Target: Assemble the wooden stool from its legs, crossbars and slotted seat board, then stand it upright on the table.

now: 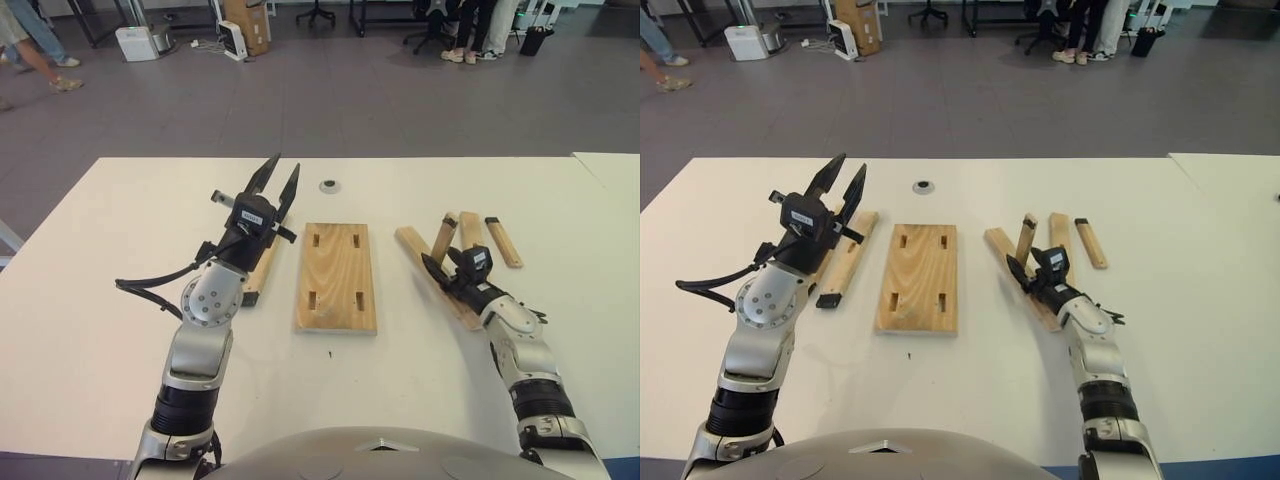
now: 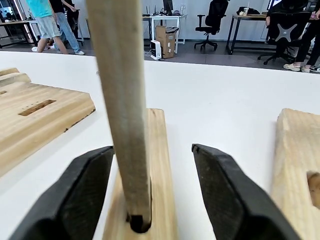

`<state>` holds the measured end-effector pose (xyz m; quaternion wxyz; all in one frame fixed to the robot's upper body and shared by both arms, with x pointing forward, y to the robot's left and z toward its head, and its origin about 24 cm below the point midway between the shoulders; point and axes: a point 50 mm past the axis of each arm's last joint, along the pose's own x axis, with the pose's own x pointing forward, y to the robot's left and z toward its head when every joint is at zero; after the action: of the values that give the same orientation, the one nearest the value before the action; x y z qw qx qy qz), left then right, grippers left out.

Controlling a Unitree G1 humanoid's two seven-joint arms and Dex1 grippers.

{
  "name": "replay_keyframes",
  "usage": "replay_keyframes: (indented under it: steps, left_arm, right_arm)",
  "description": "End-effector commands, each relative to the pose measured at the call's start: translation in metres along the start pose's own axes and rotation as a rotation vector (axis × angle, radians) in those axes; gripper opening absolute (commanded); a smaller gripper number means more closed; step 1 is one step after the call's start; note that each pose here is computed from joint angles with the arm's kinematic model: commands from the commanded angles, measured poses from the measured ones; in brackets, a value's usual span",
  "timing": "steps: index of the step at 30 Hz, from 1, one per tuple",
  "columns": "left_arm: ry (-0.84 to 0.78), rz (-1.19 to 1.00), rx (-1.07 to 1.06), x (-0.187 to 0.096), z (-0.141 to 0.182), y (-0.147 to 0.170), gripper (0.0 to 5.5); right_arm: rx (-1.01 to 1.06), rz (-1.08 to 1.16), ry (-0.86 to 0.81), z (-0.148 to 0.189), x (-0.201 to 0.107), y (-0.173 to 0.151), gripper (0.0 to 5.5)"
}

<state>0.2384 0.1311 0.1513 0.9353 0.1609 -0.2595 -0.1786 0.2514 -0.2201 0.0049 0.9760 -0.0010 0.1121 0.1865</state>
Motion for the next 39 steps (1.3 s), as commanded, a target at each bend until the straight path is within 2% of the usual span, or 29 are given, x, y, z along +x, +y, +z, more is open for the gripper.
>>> replay_keyframes:
  steps: [1,6,11,20,29,31,37,39]
  left_arm:
    - [0.017,0.007,0.007,-0.003,0.0,0.0,1.39]
    - [0.021,0.012,0.007,-0.004,0.0,-0.002,1.39]
    - [0.03,0.026,0.007,-0.007,-0.001,-0.003,1.39]
    - [0.044,0.052,0.014,-0.012,0.001,-0.004,1.39]
    - [0.059,0.057,0.005,-0.013,0.0,-0.006,1.39]
    - [0.065,0.062,-0.012,-0.014,-0.001,-0.007,1.39]
    - [0.176,0.091,-0.078,-0.017,-0.016,-0.002,1.39]
    - [0.207,0.101,-0.075,-0.02,-0.022,0.003,1.39]
  right_arm:
    - [0.004,0.044,0.103,-0.01,-0.013,0.004,2.91]
    - [0.043,0.042,0.108,0.0,-0.013,0.0,2.91]
    - [0.04,0.007,0.143,0.008,-0.011,0.0,3.76]
    - [-0.016,-0.048,0.253,0.021,-0.023,0.004,3.76]
    - [0.025,-0.048,0.427,-0.001,-0.042,0.009,3.76]
    - [0.04,-0.031,0.454,-0.004,-0.043,0.01,3.51]
    - [0.047,-0.038,0.445,-0.01,-0.04,0.005,2.28]
    - [0.043,-0.034,0.428,-0.013,-0.033,0.006,2.07]
